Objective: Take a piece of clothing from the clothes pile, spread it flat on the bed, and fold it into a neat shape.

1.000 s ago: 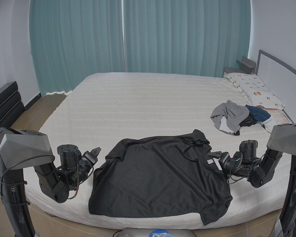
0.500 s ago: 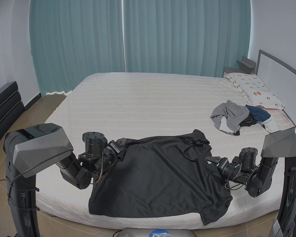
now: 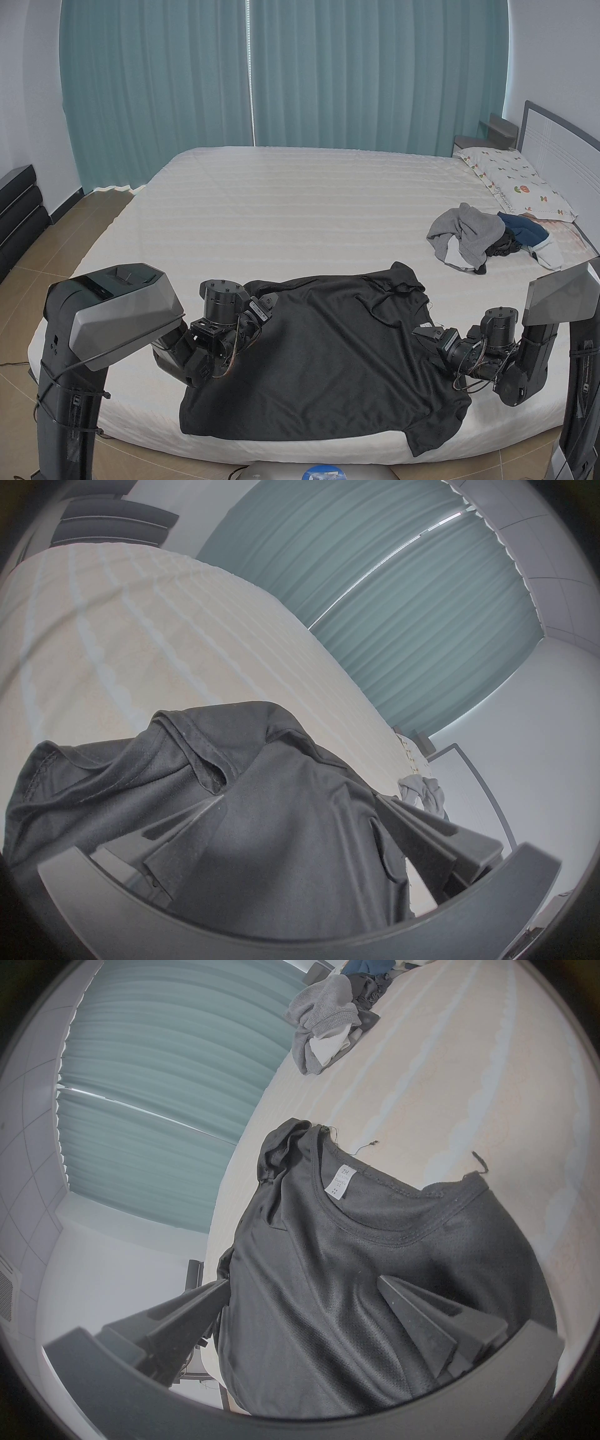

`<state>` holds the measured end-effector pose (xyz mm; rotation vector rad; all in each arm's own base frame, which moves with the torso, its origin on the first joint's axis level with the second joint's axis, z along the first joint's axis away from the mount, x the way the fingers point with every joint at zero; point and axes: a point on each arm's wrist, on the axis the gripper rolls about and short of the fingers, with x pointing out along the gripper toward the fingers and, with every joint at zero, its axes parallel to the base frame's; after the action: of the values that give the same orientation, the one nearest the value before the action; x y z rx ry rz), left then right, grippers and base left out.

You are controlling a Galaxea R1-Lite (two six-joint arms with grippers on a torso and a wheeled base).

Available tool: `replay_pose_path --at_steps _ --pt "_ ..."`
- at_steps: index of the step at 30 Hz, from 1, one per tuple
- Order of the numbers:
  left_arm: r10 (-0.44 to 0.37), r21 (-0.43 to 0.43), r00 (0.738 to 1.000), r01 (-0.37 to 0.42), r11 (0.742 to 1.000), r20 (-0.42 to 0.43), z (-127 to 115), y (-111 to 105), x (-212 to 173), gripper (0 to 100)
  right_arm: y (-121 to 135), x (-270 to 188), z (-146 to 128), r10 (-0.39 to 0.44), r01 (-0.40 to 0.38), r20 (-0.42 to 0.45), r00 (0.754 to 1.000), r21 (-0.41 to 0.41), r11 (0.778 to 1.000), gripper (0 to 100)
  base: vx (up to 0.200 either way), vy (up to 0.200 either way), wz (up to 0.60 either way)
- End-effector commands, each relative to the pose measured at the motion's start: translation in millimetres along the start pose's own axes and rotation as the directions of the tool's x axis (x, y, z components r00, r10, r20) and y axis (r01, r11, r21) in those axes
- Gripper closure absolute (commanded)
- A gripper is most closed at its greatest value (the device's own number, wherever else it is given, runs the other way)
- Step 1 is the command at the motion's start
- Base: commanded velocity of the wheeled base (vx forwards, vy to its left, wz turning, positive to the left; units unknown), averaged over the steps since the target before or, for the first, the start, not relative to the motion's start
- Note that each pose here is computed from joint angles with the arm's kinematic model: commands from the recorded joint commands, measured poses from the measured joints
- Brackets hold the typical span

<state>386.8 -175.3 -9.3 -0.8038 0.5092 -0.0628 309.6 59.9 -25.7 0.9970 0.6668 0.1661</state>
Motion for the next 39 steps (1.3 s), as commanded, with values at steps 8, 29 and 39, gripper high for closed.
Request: replay_pose_path --at_steps 8,29,39 --pt "0.069 0.015 0.997 -0.068 0.998 -0.028 -10.1 10.7 9.8 0 -1.4 1.3 -0.7 -0.003 0.003 -0.003 1.0 0.001 1.0 0 0.0 0.0 0.0" --pt "0.095 0.013 0.995 -0.096 0.995 0.024 -3.2 17.8 37.1 100 -1.2 2.2 -0.2 -0.002 0.002 0.001 1.0 0.0 1.0 0 0.0 0.0 0.0" --pt "0.093 -0.032 0.984 -0.089 0.995 0.15 26.2 15.3 49.2 100 -1.2 2.8 -0.5 -0.002 0.002 0.001 1.0 0.0 1.0 0 0.0 0.0 0.0"
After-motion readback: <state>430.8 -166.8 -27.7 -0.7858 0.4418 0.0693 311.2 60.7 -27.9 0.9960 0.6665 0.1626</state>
